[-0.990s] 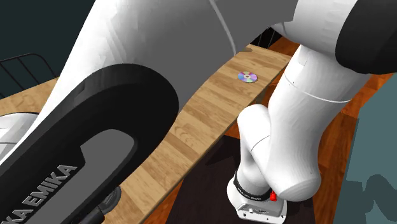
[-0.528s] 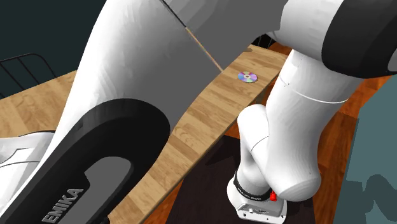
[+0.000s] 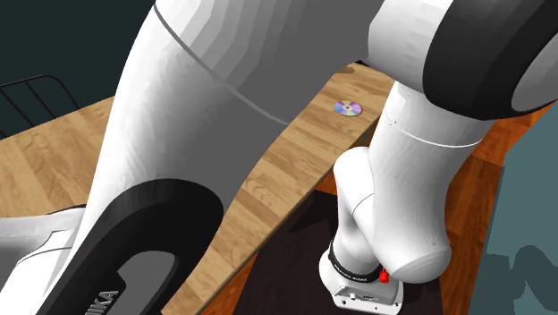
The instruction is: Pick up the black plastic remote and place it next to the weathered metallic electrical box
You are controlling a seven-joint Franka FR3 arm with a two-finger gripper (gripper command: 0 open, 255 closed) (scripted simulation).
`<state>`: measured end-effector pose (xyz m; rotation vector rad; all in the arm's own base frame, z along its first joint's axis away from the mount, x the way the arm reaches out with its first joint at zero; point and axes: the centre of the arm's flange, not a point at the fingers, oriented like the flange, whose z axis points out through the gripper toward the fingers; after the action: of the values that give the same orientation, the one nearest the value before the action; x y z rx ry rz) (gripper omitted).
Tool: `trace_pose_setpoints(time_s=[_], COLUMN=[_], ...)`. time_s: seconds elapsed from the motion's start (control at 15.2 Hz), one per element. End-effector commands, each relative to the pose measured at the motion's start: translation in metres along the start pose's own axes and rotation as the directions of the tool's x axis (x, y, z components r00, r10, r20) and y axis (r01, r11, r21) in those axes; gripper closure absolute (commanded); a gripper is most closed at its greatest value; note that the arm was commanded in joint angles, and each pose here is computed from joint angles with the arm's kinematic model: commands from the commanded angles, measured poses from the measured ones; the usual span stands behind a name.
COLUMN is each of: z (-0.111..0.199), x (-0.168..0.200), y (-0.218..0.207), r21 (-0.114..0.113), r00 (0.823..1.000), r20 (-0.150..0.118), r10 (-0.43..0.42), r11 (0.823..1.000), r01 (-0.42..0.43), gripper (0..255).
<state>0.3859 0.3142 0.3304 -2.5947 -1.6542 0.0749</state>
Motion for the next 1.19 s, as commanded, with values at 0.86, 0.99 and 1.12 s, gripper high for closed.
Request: trace_pose_setpoints(time_s=[0.86, 0.99, 1.12], z=[-0.037, -0.047, -0.047], x=[0.0, 0.0, 0.0], y=[0.0, 0.0, 0.0], r21=[0.002, 0.002, 0.002], r00=[1.0, 1.0, 1.0], r20=[0.003, 0.003, 0.003], r10=[0.001, 0.001, 0.001], r11=[1.0, 1.0, 1.0], r01=[-0.001, -0.001, -0.001], gripper=[0, 0, 0])
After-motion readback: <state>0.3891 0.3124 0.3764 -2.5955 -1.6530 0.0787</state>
